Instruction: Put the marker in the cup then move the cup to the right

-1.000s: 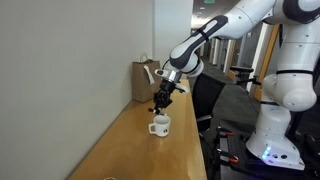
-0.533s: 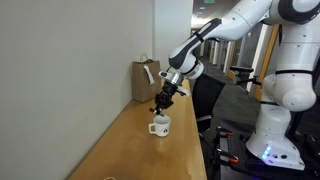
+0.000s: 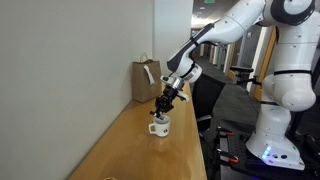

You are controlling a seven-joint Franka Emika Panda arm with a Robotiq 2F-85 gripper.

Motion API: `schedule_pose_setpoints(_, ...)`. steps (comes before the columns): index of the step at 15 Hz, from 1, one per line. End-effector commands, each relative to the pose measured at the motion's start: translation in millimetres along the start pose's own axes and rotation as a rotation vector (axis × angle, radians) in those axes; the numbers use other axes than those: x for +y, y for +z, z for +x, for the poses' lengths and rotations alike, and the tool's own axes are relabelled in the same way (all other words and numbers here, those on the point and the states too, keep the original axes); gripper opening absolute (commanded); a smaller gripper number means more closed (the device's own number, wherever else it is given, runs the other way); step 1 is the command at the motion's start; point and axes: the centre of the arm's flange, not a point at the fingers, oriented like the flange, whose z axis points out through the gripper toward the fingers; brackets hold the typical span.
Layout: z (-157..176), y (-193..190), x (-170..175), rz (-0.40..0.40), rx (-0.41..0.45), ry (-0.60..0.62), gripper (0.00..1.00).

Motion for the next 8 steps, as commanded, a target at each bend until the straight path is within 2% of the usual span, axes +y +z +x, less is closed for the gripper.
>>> schedule_pose_setpoints(1,-5,6,1,-0.006,0.024,-0.028,0.44)
schedule_pose_setpoints(3,-4,3,-1,-0.014,0.022,-0.026,0.52)
schedule_pose_setpoints(6,7,-6,-7,-0.015,0.005,-0.042,0.76)
schedule_pose_setpoints(8,19,-10,-15,-0.005,-0.043,-0.016,0.89)
